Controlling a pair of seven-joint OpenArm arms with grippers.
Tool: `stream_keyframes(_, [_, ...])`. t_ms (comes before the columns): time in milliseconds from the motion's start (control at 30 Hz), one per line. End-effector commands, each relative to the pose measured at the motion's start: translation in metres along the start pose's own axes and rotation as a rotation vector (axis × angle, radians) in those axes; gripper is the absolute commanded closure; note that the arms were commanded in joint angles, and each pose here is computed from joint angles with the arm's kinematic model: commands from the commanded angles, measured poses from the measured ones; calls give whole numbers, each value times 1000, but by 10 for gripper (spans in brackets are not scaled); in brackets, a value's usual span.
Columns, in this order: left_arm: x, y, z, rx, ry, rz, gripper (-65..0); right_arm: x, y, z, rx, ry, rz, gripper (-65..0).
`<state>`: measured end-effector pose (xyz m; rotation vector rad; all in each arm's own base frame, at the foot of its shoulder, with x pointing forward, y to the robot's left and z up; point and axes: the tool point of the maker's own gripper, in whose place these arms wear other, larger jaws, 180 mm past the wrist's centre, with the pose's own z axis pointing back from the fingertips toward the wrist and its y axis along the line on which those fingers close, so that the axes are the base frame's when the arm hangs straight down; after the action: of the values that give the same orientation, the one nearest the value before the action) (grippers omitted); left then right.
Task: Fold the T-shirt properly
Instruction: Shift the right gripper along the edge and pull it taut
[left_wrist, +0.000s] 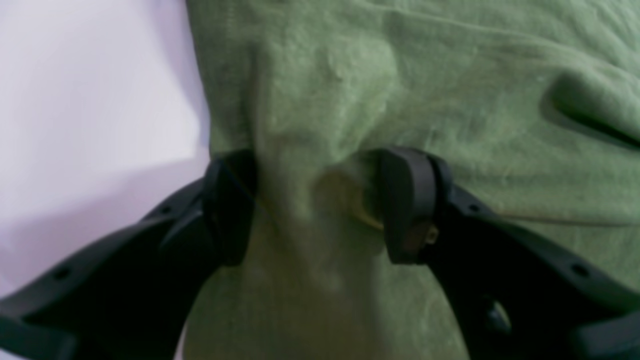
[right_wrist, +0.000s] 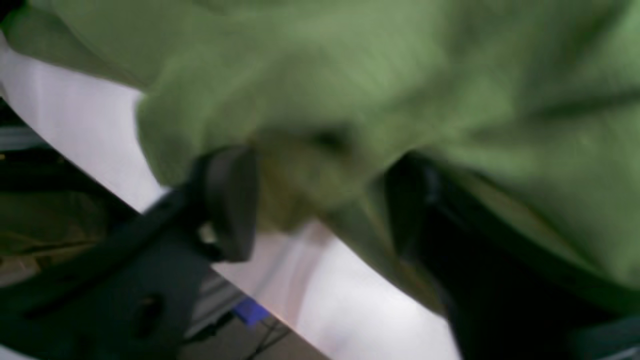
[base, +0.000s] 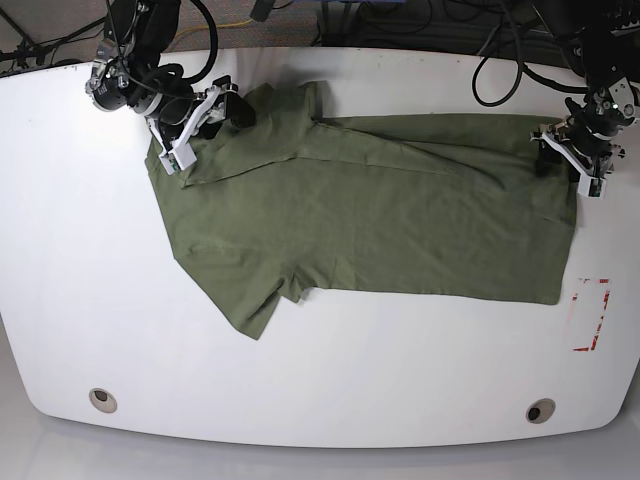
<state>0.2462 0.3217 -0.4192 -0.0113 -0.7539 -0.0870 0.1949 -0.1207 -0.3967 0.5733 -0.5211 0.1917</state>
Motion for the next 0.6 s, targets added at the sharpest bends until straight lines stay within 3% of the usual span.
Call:
stream_keyframes(0, [-18, 5, 1, 24, 96, -30, -360, 11, 4, 2, 12, -41, 14, -268])
stream_keyframes(167, [-18, 5, 2, 25, 96, -29, -360, 19, 8, 1, 20, -61, 21, -52])
stream_keyframes(233, [-18, 5, 2, 25, 96, -29, -360, 26, 12, 4, 31, -74, 37, 0])
stream_keyframes(567, [-19, 5, 2, 25, 99, -29, -360, 77, 28, 30, 114, -214, 145, 0])
